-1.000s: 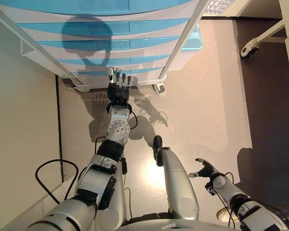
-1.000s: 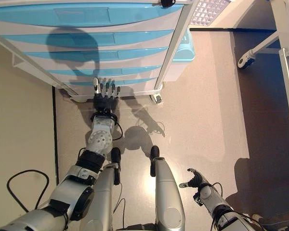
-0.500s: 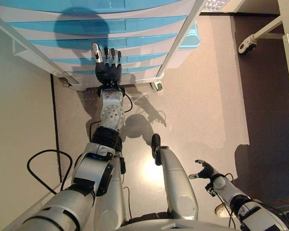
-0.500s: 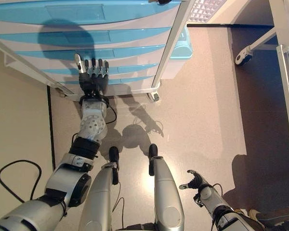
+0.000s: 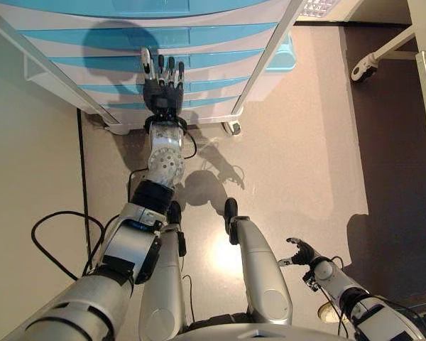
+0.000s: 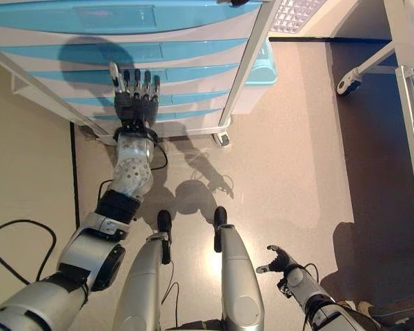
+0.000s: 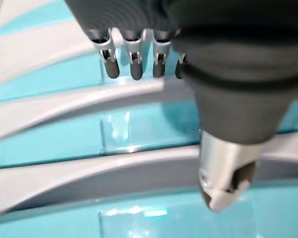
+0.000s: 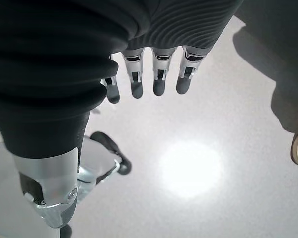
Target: Open the drawer and pick up the medicine
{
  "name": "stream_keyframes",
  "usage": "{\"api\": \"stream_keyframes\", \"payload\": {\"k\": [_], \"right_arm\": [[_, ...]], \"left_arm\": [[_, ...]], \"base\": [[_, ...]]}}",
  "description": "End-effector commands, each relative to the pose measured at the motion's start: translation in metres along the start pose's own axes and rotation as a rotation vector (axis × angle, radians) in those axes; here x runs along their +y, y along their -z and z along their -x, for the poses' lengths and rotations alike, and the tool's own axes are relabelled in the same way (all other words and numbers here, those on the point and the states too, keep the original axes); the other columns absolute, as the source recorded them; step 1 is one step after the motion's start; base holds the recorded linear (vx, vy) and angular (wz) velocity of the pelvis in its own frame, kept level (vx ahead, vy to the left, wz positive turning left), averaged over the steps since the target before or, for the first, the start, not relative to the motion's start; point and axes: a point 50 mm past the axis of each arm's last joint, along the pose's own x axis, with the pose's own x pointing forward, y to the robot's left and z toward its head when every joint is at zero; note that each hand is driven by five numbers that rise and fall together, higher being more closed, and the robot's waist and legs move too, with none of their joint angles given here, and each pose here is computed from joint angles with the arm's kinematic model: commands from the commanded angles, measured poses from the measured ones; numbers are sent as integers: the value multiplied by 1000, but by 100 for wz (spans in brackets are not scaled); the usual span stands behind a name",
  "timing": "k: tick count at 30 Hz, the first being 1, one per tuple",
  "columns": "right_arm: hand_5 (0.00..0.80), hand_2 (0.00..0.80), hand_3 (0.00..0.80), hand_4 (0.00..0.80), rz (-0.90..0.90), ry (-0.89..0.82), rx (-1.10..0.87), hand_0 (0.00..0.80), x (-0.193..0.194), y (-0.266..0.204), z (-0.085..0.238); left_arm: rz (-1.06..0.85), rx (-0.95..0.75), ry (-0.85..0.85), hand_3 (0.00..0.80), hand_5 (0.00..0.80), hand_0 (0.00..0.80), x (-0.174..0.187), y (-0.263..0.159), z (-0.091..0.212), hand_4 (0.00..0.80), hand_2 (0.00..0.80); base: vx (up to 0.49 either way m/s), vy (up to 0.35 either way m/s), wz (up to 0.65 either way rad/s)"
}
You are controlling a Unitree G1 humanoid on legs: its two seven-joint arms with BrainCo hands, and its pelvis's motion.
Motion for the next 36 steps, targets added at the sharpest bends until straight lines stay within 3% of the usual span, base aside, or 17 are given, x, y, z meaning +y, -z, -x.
{"api": "stream_keyframes", "payload": {"k": [1, 13, 26, 36], "right_arm": [[0, 0, 0, 0, 66, -15, 87, 0, -5, 33, 10], [0, 0, 0, 0, 81, -20, 77, 0, -7, 31, 9], [0, 0, 0, 0, 47, 37, 37, 0, -13, 16, 5], [0, 0, 0, 0, 35, 59, 34, 0, -15, 17, 5]], "left_arm": [[-38, 6, 484, 0, 0, 0, -118, 7, -5, 0, 0], [-77, 26, 467, 0, 0, 0, -107, 5, -7, 0, 0], [-45, 4, 52, 0, 0, 0, 5, 5, 5, 0, 0], [-23, 23, 0, 0, 0, 0, 19, 16, 13, 0, 0]], "base": [[0, 0, 0], [0, 0, 0], [-10, -1, -2], [0, 0, 0]]}}
